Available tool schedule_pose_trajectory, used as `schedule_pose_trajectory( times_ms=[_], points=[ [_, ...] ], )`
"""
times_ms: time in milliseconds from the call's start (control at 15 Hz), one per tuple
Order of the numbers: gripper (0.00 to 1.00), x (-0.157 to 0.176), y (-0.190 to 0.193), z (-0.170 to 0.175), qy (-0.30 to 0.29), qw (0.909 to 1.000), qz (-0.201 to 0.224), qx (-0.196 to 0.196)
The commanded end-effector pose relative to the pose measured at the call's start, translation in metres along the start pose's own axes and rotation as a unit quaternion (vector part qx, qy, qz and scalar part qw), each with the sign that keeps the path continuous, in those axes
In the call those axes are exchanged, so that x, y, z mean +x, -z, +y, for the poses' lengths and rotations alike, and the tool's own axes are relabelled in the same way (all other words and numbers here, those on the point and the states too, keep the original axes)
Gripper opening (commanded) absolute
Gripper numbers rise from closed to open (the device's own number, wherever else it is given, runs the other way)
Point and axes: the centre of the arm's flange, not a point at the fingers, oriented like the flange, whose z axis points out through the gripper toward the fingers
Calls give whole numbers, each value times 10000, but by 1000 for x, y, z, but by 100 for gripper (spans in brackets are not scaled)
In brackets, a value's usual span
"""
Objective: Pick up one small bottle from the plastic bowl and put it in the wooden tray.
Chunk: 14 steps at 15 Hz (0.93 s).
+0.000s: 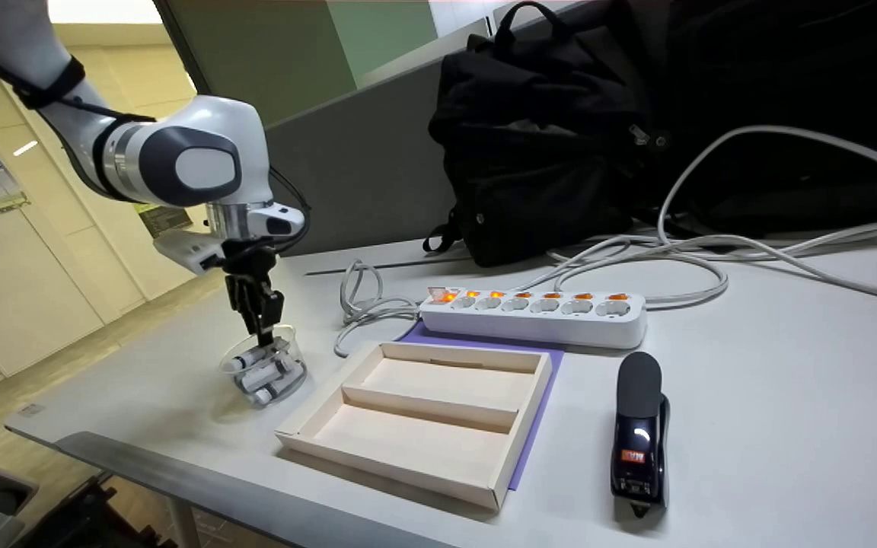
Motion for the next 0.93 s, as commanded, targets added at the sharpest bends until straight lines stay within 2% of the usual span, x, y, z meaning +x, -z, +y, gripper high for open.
schedule_pose_trajectory(
  times_ms=[0, 267, 400, 733, 800, 867],
  points=[
    [66, -4, 14, 5, 341, 9986, -328, 214],
    [94, 3, 17, 16, 442, 9969, -613, 202],
    [100, 9, 14, 20, 422, 9964, -726, 133],
    [100, 16, 2, 22, 449, 9935, -1048, 7],
    [90, 16, 0, 21, 461, 9930, -1085, -4],
    [74, 15, -4, 21, 479, 9925, -1126, -14]
  ],
)
